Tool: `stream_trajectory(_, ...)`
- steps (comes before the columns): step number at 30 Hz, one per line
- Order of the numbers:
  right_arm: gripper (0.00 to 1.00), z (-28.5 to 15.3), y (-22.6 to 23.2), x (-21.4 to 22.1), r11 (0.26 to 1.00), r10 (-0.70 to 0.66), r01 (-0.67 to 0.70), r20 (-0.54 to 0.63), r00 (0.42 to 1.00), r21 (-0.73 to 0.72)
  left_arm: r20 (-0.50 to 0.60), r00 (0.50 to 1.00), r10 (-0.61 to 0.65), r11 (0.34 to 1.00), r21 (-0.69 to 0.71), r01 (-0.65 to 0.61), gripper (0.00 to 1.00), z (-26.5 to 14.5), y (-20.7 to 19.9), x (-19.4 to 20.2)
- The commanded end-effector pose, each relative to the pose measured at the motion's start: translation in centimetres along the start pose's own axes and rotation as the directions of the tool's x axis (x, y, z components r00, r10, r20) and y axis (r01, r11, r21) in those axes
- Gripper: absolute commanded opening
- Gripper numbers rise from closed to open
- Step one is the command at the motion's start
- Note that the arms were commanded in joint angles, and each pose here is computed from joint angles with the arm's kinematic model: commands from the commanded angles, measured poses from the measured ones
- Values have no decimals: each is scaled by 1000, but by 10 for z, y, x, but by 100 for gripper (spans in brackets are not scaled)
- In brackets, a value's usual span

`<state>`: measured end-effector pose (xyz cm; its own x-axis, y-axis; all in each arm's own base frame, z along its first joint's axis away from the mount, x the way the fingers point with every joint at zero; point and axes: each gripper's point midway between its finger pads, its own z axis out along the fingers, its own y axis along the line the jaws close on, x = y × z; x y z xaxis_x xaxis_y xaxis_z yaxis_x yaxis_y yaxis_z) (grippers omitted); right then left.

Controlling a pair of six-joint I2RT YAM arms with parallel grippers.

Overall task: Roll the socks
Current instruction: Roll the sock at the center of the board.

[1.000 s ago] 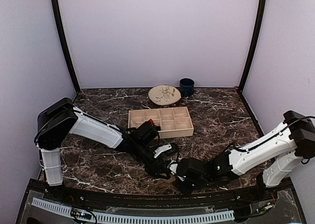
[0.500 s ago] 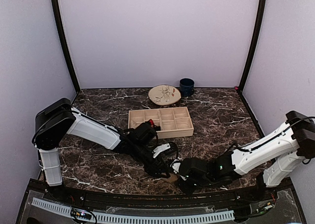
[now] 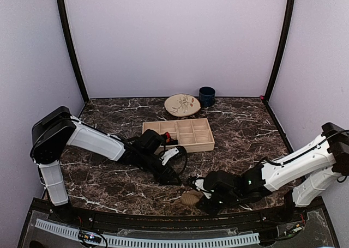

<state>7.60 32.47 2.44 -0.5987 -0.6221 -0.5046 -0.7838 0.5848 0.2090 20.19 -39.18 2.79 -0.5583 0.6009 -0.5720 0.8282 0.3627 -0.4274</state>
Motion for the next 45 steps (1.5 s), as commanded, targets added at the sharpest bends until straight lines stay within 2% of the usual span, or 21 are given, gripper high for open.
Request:
stream_trajectory(1, 5, -1, -3, 11, 996, 59, -62, -56, 997, -59, -119, 986, -117, 987, -124, 102, 58, -5, 23, 50)
stream_trajectory(8, 5, 5, -10, 10, 962, 188, -213, -151, 970, -172, 10, 999, -42, 997, -63, 43, 58, -35, -2, 30)
stream_trajectory(13, 5, 9, -8, 10, 917, 251, -306, -226, 941, -256, 50, 999, 10, 1000, 17, -11, 58, -47, -31, 14)
stream_trajectory(16, 5, 9, -5, 7, 890, 273, -344, -255, 928, -300, 34, 997, 68, 997, 31, -69, 59, -43, -47, 14)
stream_trajectory(20, 5, 4, -1, 3, 847, 308, -398, -283, 908, -353, 17, 990, 137, 990, 22, -137, 69, -35, -58, 14)
stream_trajectory(22, 6, 2, 1, 0, 829, 316, -414, -295, 902, -376, 17, 987, 160, 987, 27, -160, 71, -32, -61, 12)
stream_trajectory(27, 6, 4, 3, 4, 786, 343, -473, -356, 869, -397, 14, 970, 242, 970, 3, -242, 72, -27, -67, 7)
stream_trajectory(35, 6, 2, -2, 2, 756, 373, -513, -377, 848, -406, -25, 926, 377, 926, 6, -377, 72, -15, -78, 10)
stream_trajectory(45, 5, 2, -4, 0, 727, 389, -540, -393, 833, -424, -46, 885, 464, 886, 28, -463, 72, -5, -94, 17)
